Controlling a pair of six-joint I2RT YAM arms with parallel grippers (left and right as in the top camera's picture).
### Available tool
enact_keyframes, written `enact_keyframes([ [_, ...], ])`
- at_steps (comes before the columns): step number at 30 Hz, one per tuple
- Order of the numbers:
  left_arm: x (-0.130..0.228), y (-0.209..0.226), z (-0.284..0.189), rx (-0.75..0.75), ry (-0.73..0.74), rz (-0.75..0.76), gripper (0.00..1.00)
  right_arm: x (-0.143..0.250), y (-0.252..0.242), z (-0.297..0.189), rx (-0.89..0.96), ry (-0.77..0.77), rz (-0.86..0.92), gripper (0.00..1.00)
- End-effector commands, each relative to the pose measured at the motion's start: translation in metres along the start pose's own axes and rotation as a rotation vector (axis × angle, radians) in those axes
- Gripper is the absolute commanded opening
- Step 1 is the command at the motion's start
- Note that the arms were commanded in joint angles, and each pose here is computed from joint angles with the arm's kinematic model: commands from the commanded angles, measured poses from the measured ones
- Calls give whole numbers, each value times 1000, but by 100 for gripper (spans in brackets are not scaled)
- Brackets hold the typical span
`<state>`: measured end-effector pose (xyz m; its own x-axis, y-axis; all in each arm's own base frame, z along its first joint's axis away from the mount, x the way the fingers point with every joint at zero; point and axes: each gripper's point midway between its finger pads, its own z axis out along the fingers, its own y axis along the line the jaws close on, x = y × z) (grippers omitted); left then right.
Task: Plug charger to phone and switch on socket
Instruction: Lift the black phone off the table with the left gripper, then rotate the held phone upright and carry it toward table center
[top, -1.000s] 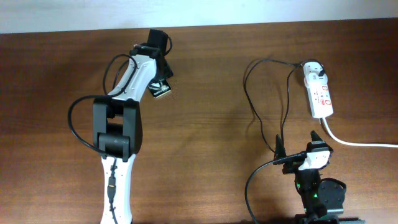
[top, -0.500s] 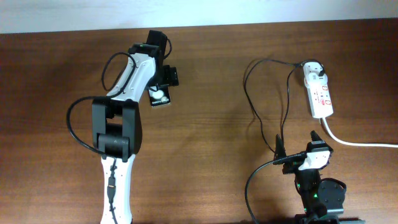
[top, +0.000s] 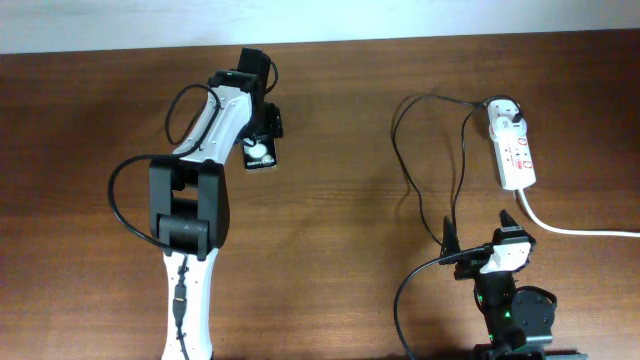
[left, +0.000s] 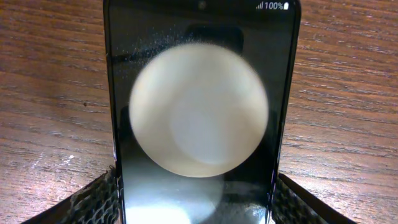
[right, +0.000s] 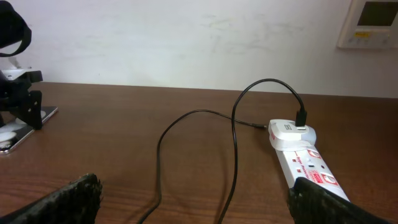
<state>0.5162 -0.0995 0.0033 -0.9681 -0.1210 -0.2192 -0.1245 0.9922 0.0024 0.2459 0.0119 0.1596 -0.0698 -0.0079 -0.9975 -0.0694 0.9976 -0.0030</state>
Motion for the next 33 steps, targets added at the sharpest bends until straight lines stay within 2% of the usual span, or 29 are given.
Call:
enact_keyframes([
  [1,19,10,22,-51,73,17,66,2,-1,0,8,2,-4,99],
  [4,5,8,-13,-47,63,16,58,2,-1,0,8,2,-4,99],
  [8,-13,5,-82,-29,30,15,56,2,-1,0,8,2,-4,99],
  [13,-11,7,-156,9,-1,12,55,2,-1,0,8,2,-4,99],
  [15,-15,2,-187,60,-58,38,52,2,-1,0,8,2,-4,99],
  [20,-14,0,-269,158,-212,55,52,2,-1,0,8,2,-4,99],
  [24,5,2,-353,261,-362,95,52,2,-1,0,8,2,-4,99],
  [28,47,16,-427,309,-482,113,51,2,-1,0,8,2,-4,99],
  [30,81,31,-448,307,-489,112,51,2,-1,0,8,2,-4,99],
  [33,122,45,-447,293,-439,112,52,2,-1,0,8,2,-4,99],
])
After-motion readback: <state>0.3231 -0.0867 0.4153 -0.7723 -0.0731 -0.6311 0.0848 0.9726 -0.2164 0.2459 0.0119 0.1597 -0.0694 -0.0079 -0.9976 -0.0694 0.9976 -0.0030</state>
